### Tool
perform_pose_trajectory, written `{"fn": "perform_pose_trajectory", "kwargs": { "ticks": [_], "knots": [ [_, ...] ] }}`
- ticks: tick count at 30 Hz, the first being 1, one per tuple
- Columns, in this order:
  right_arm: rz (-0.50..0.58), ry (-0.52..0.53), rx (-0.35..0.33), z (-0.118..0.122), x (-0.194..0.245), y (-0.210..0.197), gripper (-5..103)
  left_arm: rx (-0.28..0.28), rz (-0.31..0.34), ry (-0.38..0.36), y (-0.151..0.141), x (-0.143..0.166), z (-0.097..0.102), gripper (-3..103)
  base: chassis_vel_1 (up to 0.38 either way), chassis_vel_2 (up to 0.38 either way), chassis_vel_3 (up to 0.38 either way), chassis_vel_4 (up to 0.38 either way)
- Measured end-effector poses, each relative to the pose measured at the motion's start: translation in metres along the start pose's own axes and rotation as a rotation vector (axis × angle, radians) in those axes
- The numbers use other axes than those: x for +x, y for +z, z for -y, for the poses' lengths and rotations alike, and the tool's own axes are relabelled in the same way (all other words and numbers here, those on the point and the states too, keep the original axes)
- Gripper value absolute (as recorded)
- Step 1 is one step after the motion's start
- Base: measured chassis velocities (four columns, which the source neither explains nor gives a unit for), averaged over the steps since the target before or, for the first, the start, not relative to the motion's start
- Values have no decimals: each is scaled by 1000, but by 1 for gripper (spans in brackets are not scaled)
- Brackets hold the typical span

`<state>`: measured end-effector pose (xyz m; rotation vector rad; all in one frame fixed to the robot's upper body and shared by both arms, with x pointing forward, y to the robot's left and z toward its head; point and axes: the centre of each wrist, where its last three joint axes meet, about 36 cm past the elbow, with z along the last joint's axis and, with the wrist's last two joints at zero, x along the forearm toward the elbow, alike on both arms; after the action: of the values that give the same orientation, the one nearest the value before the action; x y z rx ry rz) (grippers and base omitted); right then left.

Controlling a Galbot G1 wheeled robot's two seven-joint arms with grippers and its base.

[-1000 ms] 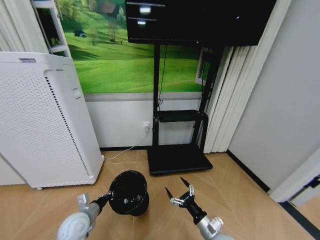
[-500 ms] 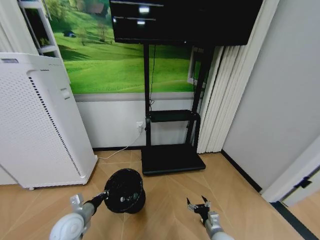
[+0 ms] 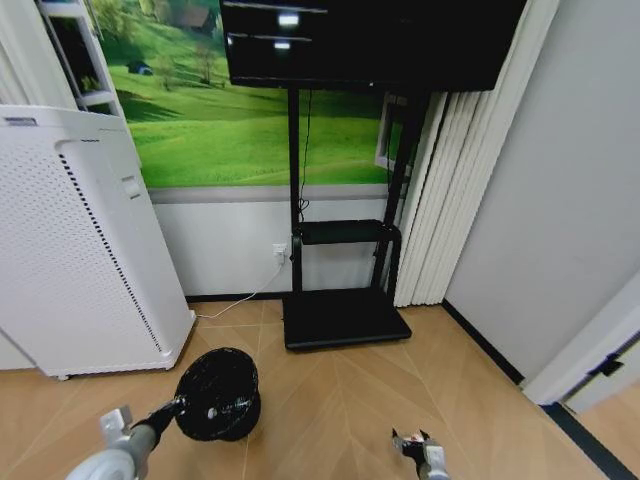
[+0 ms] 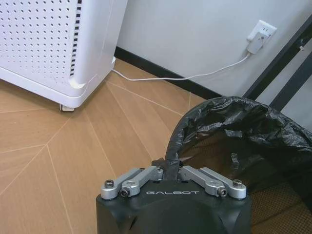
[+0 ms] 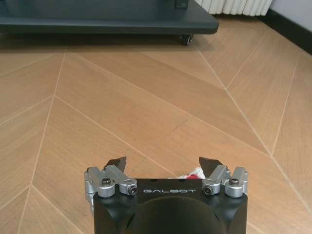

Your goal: Pick up the trash bin and place the garbage on the floor into it.

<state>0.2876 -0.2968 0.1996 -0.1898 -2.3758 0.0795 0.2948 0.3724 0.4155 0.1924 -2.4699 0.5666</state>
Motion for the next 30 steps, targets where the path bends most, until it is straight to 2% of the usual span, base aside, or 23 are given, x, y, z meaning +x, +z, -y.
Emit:
{"fn": "perform_pose_trajectory", "kwargs": {
  "ticks": [5,13,14,16,21,27,28,30],
  "knots": [
    [-14,49,-34,-11,-19,5,81,2,16,30,-2,-5,8,4,0,0,0,0],
    [-14,139,-57,-6,-37,11,77,13,19,46,-5,-6,9,4,0,0,0,0],
    [-14,160,-60,-3,-40,12,74,14,18,47,-5,-7,9,4,0,0,0,0],
    [-18,208,-67,1,-47,17,77,16,17,54,-4,-9,10,4,0,0,0,0],
    [-43,246,-81,-3,-56,25,80,20,17,66,-3,-12,12,4,0,0,0,0],
    [-63,249,-79,-8,-56,31,81,22,22,74,-6,-16,13,4,0,0,0,0],
    [-68,251,-78,-8,-55,33,84,23,24,75,-6,-16,12,4,0,0,0,0],
    [-72,252,-75,-7,-54,35,81,24,26,76,-7,-17,12,4,0,0,0,0]
  ]
}}
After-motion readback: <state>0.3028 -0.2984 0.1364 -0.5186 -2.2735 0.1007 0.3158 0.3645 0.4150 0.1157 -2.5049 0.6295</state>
